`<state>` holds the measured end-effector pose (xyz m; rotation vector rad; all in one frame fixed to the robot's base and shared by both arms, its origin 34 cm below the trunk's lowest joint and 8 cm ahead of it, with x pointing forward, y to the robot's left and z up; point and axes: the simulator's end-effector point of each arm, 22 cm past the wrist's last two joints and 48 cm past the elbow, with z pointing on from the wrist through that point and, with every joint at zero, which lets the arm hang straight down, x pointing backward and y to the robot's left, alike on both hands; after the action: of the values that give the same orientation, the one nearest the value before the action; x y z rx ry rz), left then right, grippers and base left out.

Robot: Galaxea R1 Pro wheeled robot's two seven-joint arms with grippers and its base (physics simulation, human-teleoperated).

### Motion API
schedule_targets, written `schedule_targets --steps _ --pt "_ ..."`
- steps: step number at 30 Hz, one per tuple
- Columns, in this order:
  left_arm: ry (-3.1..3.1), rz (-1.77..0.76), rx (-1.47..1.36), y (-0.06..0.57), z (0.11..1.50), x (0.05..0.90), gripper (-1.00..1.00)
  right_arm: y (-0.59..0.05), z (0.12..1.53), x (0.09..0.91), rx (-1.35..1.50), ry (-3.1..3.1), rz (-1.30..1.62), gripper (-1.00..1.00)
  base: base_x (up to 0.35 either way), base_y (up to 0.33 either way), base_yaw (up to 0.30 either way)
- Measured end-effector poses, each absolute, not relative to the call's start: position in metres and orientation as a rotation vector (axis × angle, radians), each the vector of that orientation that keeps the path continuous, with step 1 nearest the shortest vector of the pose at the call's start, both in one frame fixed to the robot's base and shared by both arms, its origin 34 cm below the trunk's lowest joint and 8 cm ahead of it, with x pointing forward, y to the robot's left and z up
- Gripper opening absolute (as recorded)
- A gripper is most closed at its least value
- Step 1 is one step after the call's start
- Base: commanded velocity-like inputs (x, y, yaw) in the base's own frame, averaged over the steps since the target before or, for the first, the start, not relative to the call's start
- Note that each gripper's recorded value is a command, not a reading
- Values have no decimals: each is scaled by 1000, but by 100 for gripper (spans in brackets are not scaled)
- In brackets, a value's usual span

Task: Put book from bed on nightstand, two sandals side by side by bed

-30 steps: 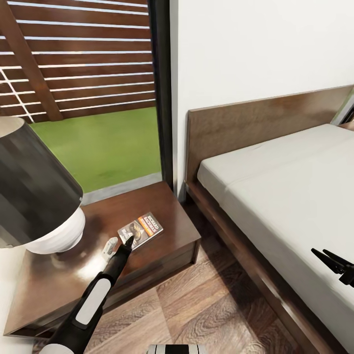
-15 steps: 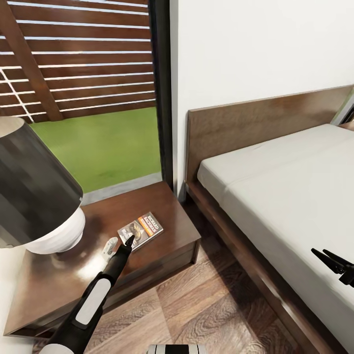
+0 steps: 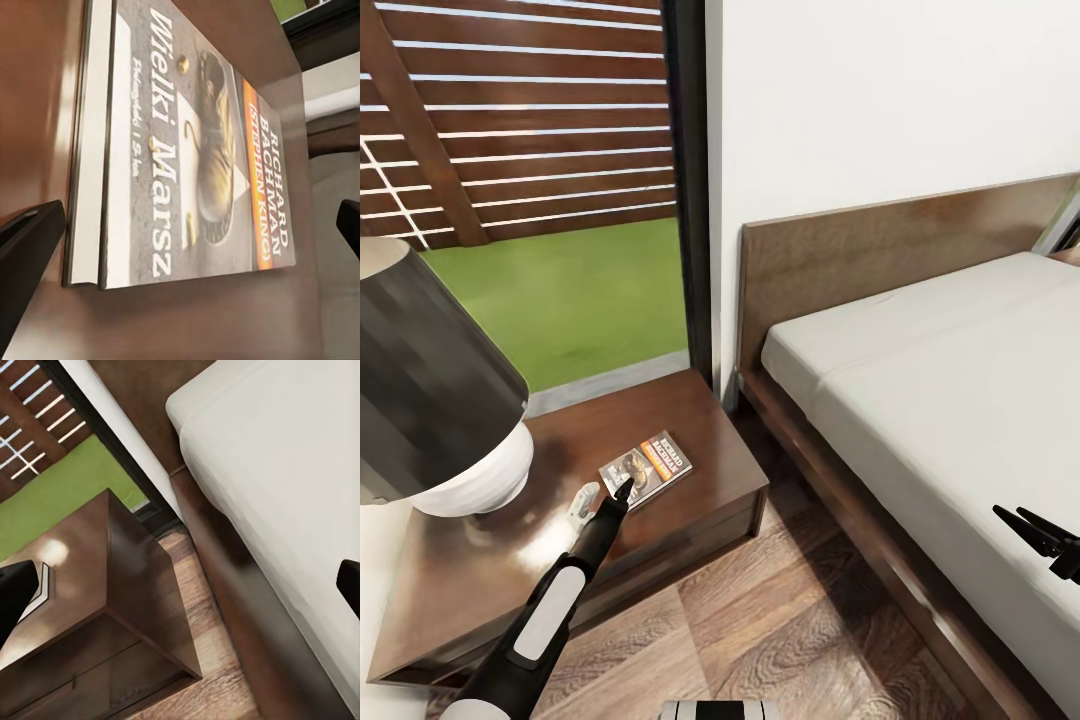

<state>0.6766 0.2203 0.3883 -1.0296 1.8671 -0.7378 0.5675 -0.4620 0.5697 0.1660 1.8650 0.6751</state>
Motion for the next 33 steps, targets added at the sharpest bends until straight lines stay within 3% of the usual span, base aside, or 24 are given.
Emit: schedule_targets --steps 33 --pt "1870 -736 -1033 220 427 686 100 -462 609 577 166 1866 675 100 0 0 0"
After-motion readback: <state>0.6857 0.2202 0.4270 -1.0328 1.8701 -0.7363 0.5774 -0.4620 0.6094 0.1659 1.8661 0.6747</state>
